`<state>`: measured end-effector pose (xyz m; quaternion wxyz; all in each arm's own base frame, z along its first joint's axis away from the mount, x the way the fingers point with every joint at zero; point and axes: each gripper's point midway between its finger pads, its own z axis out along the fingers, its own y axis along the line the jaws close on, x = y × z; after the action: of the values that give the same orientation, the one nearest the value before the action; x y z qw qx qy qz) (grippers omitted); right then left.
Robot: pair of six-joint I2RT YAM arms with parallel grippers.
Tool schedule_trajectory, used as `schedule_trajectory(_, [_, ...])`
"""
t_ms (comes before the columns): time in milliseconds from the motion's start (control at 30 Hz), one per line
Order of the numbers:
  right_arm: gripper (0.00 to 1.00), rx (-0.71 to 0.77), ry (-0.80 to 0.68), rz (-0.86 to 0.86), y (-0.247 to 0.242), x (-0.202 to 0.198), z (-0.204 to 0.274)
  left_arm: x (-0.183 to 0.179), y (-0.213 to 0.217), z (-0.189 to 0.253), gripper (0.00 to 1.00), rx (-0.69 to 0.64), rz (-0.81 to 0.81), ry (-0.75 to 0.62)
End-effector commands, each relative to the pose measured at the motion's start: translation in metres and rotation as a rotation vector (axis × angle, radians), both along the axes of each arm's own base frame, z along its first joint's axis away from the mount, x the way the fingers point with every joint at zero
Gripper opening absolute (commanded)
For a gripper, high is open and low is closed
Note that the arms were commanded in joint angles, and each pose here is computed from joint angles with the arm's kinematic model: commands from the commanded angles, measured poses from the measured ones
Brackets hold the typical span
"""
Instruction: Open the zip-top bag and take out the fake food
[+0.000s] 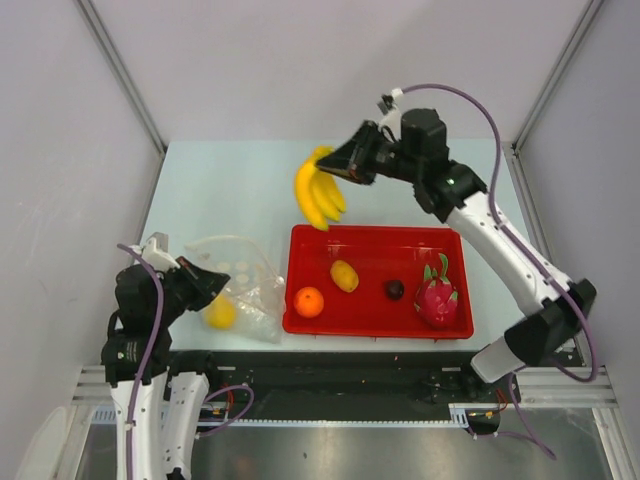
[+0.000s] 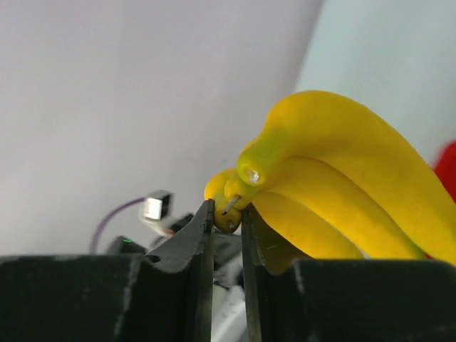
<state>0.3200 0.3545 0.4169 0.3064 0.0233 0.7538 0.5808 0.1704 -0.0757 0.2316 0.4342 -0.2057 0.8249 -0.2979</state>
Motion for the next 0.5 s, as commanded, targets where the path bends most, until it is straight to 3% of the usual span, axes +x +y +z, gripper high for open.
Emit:
schedule_trajectory(0, [0.00,-0.358,0.151,-0.024,-0.061,-0.018,-0.119,0.004,0.004,0.022,0.00,0.051,-0.007,-0.070])
schedule_trajectory(300, [0.00,-0.859,0.160,0.040,-0.108,-0.056,-0.230,0.014,-0.001,0.024,0.00,0.046,-0.050,-0.064])
schedule_trajectory(433, [0.02,-0.952,0.167,0.080,-0.109,-0.070,-0.258,0.015,-0.004,0.023,0.00,0.040,-0.077,-0.061])
schedule_trajectory(467, [0.06,-0.965,0.166,0.087,-0.107,-0.070,-0.264,0.016,-0.004,0.023,0.00,0.045,-0.081,-0.063])
